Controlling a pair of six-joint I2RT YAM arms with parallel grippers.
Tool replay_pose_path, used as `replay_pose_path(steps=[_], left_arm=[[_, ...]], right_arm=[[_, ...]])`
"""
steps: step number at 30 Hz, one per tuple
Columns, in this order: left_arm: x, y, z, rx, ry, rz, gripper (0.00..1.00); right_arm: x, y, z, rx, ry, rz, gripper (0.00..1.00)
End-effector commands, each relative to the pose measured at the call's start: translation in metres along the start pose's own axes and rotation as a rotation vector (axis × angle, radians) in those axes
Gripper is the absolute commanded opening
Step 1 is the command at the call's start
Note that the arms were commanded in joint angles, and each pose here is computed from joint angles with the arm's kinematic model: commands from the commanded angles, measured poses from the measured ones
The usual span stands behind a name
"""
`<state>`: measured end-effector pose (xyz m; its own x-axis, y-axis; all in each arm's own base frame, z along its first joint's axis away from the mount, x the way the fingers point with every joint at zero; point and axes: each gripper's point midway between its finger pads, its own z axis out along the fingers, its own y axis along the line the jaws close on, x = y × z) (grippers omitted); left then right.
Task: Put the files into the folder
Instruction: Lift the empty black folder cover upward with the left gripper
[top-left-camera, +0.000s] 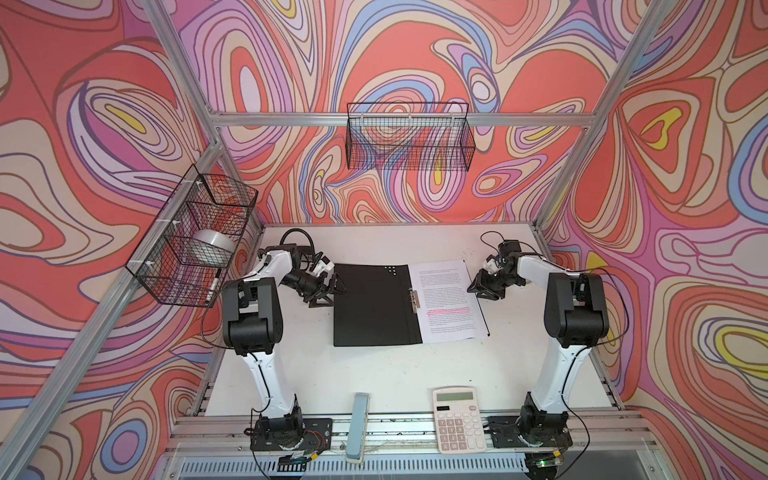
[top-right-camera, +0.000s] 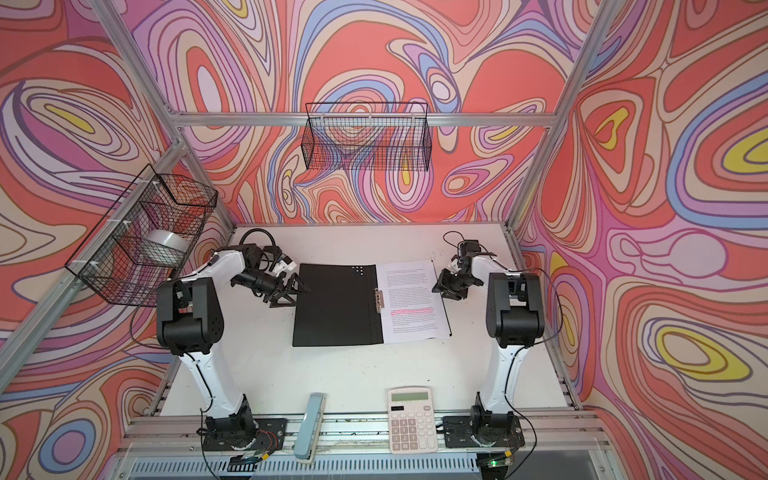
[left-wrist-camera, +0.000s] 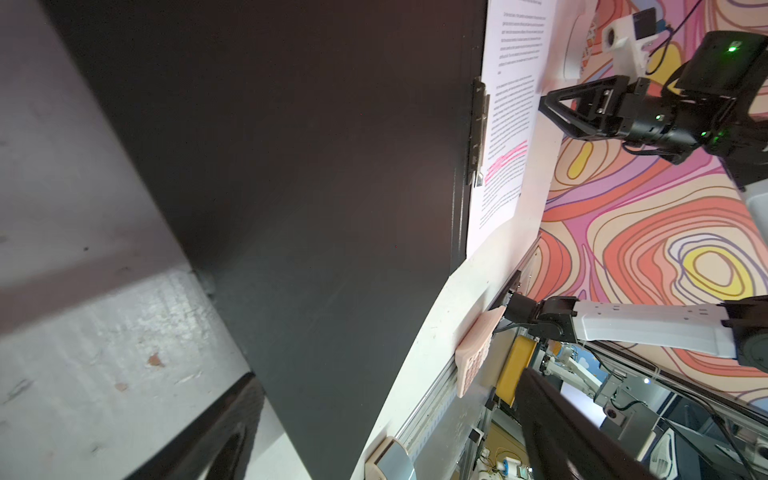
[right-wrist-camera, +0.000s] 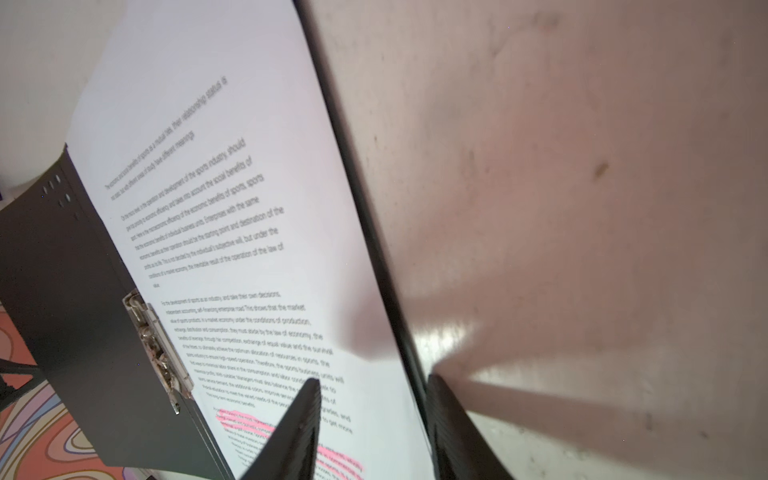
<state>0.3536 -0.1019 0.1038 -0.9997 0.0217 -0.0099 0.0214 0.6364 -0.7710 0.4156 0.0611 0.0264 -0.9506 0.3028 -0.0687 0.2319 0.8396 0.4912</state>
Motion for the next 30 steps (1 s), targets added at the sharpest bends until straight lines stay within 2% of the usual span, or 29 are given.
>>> replay_pose_path(steps=[1, 9, 18, 30], left_arm=[[0.001, -0.070, -0.001, 0.286, -0.009, 0.068, 0.95], [0.000, -0.070, -0.005, 0.246, -0.022, 0.114, 0.95], [-0.006, -0.084, -0.010, 0.316, -0.043, 0.107, 0.95], [-0.009, -0.102, -0.018, 0.319, -0.053, 0.142, 0.95]], right_arm=[[0.056, -0.014, 0.043, 0.012, 0.216, 0.066, 0.44], [0.055, -0.012, 0.042, 0.006, 0.215, 0.069, 0.44], [0.056, -0.011, 0.042, 0.002, 0.219, 0.068, 0.44], [0.055, -0.009, 0.041, -0.001, 0.215, 0.064, 0.43]])
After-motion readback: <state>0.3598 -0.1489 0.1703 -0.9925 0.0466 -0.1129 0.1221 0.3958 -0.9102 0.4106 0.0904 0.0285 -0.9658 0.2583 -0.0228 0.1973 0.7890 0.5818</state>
